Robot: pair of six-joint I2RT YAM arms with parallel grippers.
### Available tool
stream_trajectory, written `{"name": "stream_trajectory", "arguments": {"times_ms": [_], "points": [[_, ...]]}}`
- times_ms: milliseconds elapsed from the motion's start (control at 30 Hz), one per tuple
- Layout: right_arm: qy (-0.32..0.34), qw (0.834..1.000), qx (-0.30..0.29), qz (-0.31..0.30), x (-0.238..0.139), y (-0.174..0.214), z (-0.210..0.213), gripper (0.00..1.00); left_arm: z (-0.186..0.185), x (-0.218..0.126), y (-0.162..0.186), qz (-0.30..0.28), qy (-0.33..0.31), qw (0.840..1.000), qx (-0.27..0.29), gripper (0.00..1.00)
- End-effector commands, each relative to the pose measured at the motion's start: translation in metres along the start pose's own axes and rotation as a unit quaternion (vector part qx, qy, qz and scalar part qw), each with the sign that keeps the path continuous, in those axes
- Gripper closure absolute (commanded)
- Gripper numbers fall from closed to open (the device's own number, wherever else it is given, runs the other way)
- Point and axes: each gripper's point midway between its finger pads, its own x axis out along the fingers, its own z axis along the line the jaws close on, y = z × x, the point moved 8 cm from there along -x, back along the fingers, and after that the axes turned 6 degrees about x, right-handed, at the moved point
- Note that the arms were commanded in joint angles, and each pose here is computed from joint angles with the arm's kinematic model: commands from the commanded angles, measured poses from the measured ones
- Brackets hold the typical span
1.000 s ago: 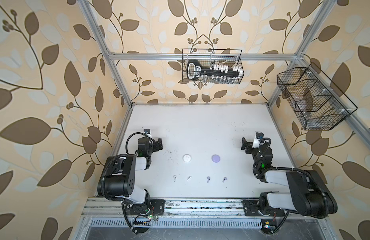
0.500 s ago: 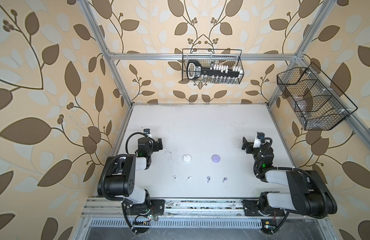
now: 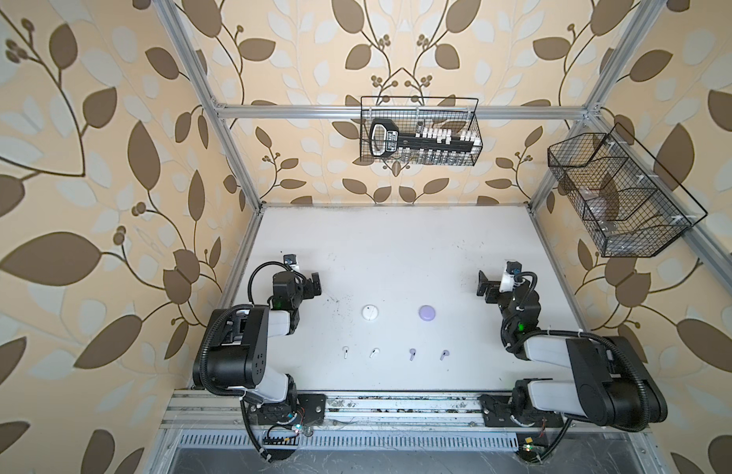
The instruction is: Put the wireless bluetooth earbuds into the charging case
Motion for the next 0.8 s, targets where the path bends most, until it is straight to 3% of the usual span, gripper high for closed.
{"name": "stream_trajectory", "arguments": {"times_ms": [0,33,167,367,567,767], "points": [[0.04,0.999,0.004,-0.002,-0.002,-0.015,-0.004,0.0,0.004,-0.007,-0.014,-0.025,-0.024,0.999,-0.008,0.01],[0.057,0.998,0.011,0.011,-0.001,-0.02,-0.006,0.0,0.004,-0.013,-0.026,-0.032,-0.024,0.999,-0.006,0.01],[0.127,0.988,0.057,0.068,0.003,-0.044,-0.012,0.0,0.003,-0.019,-0.05,0.027,-0.019,0.999,0.01,0.01],[0.233,0.956,0.116,0.133,-0.011,-0.077,-0.003,0.0,-0.001,-0.027,-0.085,0.171,0.002,0.985,0.01,0.01],[0.097,0.967,0.102,0.213,-0.033,-0.08,0.032,0.0,-0.026,-0.042,-0.106,0.213,0.122,0.969,-0.008,0.01],[-0.008,0.969,0.056,0.242,-0.074,-0.073,0.072,0.0,-0.064,-0.071,-0.113,0.205,0.2,0.956,0.068,0.01]]}}
